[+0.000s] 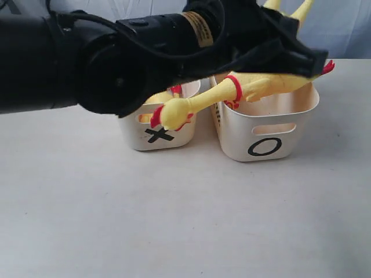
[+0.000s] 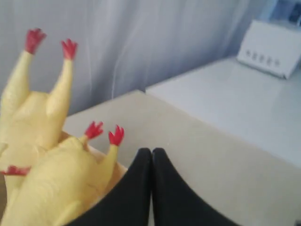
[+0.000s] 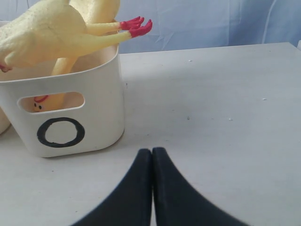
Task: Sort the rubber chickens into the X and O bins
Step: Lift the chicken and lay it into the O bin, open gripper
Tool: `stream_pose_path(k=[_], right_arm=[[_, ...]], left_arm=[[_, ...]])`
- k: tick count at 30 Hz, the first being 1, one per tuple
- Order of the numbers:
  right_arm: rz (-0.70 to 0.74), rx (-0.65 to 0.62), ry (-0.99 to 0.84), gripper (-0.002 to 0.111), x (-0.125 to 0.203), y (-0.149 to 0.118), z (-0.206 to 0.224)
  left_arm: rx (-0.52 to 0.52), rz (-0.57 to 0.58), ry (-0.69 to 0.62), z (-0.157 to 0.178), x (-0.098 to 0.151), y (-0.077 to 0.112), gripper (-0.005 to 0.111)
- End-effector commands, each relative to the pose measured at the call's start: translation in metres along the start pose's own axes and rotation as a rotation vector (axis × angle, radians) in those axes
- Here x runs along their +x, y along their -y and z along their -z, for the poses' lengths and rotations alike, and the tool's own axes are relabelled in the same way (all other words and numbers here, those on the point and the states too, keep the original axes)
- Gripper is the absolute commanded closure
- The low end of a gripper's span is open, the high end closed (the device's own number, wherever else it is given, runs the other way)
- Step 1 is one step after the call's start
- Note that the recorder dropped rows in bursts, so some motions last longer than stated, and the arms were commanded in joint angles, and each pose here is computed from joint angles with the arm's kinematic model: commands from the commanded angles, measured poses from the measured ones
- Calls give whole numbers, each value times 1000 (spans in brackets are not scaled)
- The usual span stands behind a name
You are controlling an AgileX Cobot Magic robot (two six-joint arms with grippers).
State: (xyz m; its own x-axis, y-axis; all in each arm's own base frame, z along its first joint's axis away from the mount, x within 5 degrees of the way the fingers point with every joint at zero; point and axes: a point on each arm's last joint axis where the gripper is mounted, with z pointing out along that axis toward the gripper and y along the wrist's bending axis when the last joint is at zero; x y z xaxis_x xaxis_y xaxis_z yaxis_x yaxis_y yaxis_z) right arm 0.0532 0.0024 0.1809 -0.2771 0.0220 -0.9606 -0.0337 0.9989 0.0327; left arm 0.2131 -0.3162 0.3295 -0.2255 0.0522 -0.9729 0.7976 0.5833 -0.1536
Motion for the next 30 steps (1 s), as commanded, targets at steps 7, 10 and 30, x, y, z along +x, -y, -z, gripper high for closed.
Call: stream_pose_path(k=[7, 10, 30], right_arm=[[4, -4, 4, 108, 1, 0, 0], [4, -4, 4, 108, 1, 0, 0], [4, -3, 4, 108, 1, 0, 0]], left_arm=[[198, -303, -499, 68, 23, 86, 107], [209, -300, -585, 87, 25, 94, 107], [-34, -249, -543, 176, -22, 58, 107]])
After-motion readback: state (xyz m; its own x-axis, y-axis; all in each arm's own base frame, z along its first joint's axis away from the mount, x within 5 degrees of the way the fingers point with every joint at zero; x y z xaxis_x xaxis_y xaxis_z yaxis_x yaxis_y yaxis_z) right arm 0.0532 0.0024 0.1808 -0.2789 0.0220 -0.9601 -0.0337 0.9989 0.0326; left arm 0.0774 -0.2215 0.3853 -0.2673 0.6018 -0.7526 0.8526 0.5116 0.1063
